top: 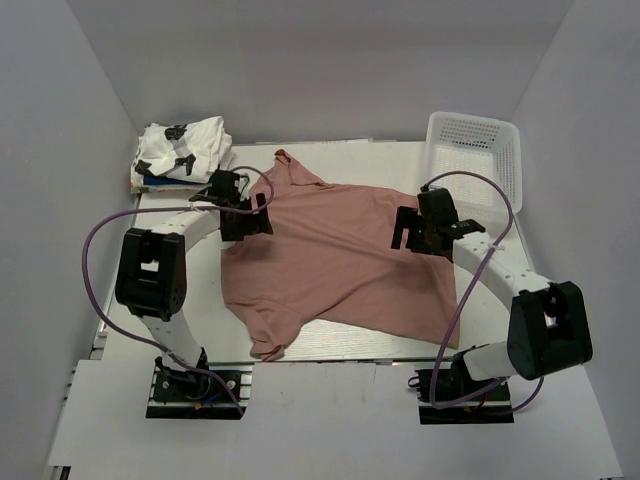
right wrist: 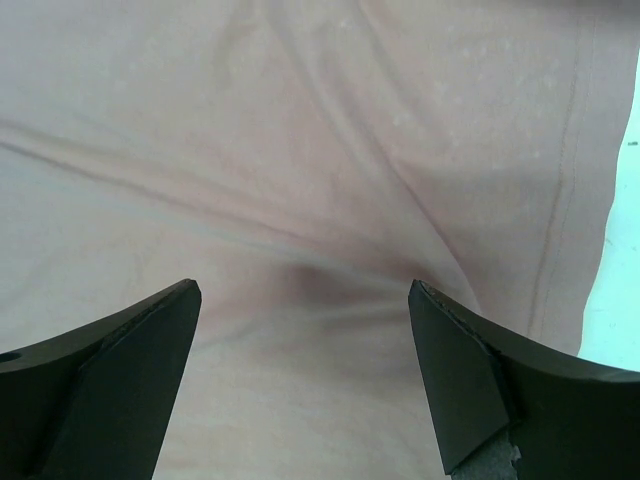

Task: Fold and stack the t-shirts
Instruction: Flatten out the tshirt

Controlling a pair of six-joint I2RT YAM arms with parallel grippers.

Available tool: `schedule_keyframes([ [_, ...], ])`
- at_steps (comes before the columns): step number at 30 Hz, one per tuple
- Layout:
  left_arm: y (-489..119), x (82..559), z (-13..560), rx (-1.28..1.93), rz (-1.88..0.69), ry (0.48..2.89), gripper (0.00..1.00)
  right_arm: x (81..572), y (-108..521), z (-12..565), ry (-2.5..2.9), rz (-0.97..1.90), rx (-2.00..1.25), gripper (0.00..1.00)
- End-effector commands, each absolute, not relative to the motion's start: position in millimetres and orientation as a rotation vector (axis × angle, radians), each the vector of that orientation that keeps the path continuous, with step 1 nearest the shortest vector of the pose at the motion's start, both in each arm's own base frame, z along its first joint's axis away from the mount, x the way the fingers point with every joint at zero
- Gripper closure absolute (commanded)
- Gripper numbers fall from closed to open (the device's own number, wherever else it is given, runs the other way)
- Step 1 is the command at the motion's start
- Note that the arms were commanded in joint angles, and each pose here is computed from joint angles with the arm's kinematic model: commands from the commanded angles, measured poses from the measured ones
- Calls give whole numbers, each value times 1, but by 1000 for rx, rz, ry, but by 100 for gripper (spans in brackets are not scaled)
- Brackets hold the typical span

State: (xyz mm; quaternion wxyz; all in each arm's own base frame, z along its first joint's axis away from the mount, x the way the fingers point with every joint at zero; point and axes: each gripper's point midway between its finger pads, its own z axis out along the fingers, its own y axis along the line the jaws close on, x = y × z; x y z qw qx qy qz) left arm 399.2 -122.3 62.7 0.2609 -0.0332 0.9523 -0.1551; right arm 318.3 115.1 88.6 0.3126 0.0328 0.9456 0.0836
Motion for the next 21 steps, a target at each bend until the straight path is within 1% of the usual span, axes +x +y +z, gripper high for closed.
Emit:
schedule_keyframes([
  [1,-95,388,46,-229,-325,2601,0,339,123,111,2414,253,62,10],
  [3,-80,381,41,-284,-243,2608,0,345,125,118,2391,255,57,10],
  [4,-68,372,35,-346,-153,2625,0,347,129,117,2396,266,45,10],
  [6,-55,352,22,-444,-66,2646,0,353,130,116,2386,260,32,10],
  [8,-42,341,20,-529,-38,2635,0,360,134,114,2390,254,19,10],
  [10,-17,316,11,-683,138,2645,0,365,137,117,2373,245,-6,10],
  [12,10,304,12,-825,260,2593,0,375,144,122,2357,246,-12,10],
  [16,30,305,30,-996,247,2480,0,387,150,122,2365,222,-30,10],
  [18,50,300,46,-1099,318,2416,0,394,149,116,2372,201,-25,10],
  [21,60,304,60,-1123,306,2349,0,401,149,113,2379,193,-23,10],
])
